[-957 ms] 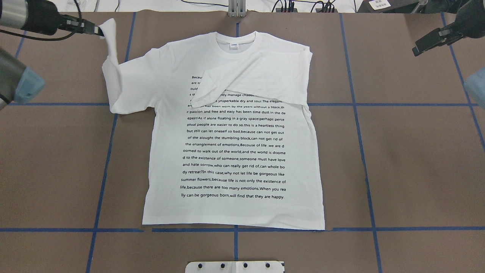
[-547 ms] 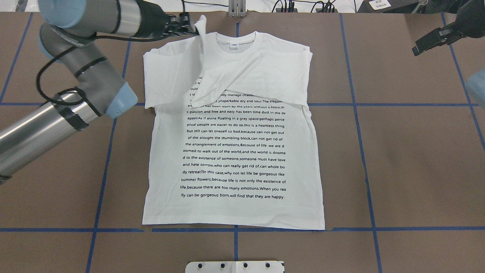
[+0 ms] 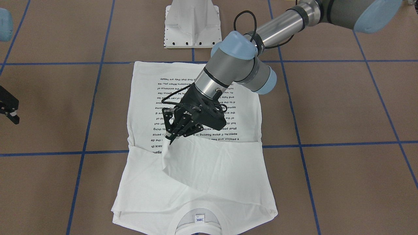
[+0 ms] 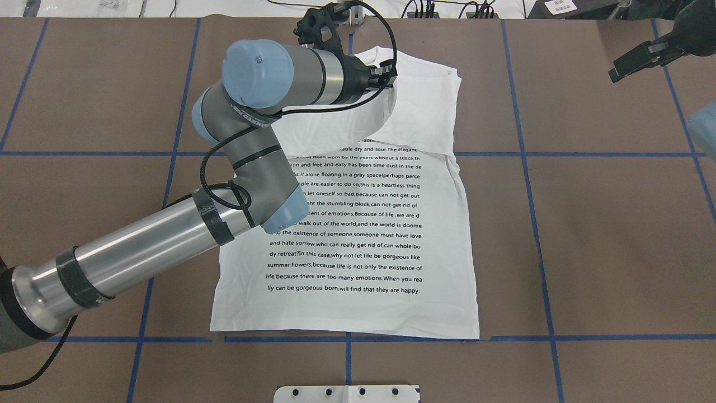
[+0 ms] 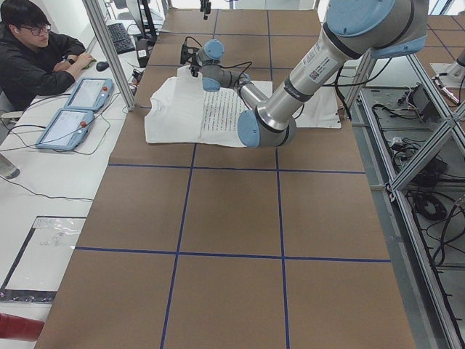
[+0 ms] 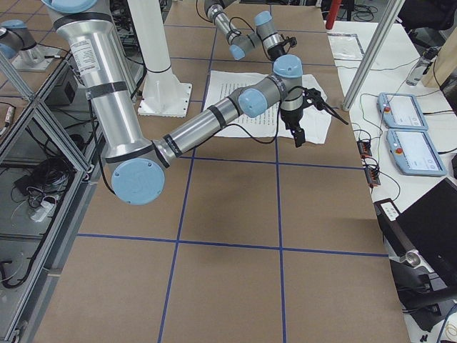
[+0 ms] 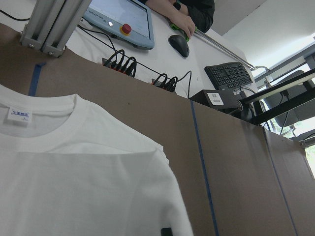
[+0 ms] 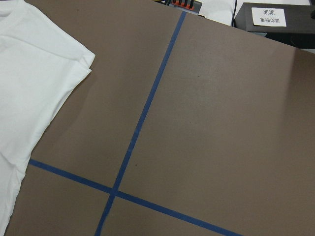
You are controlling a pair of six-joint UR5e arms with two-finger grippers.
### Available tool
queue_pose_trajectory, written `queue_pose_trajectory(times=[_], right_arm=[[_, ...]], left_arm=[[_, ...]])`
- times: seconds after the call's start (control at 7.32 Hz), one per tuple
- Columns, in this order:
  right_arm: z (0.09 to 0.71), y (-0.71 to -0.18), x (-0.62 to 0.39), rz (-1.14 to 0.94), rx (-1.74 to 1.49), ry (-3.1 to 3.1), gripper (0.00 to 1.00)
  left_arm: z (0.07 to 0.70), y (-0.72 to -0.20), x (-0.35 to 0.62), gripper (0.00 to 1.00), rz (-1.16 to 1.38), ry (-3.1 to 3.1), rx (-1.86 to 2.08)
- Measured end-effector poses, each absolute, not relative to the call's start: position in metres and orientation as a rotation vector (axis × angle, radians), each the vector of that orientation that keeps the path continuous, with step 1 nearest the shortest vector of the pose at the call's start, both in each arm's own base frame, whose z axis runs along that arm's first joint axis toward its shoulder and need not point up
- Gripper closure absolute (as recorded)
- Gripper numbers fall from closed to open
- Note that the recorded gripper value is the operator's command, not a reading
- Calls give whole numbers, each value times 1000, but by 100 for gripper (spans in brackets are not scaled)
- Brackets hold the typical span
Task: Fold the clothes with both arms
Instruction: 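Fold the held sleeve across the shirt front with the left gripper and release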
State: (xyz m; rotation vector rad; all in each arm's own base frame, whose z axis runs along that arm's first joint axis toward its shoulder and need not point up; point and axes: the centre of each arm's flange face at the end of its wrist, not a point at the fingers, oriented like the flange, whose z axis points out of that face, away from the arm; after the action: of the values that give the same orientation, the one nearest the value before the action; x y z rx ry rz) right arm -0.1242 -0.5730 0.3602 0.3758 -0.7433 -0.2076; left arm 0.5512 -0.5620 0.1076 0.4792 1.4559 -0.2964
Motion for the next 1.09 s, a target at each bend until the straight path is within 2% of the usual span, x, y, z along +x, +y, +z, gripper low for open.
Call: queue_pose_trajectory(times=[0.41, 0.68, 1.09], right_arm=[[361, -574, -125, -205, 374, -743, 0], [347, -575, -139, -162, 361, -764, 0], [271, -569, -273, -32, 348, -772, 0]], left_arm=[[121, -538, 581, 0, -262, 1430, 454], [120, -532, 568, 0, -128, 1357, 461], [173, -552, 461, 0, 67, 1245, 507]])
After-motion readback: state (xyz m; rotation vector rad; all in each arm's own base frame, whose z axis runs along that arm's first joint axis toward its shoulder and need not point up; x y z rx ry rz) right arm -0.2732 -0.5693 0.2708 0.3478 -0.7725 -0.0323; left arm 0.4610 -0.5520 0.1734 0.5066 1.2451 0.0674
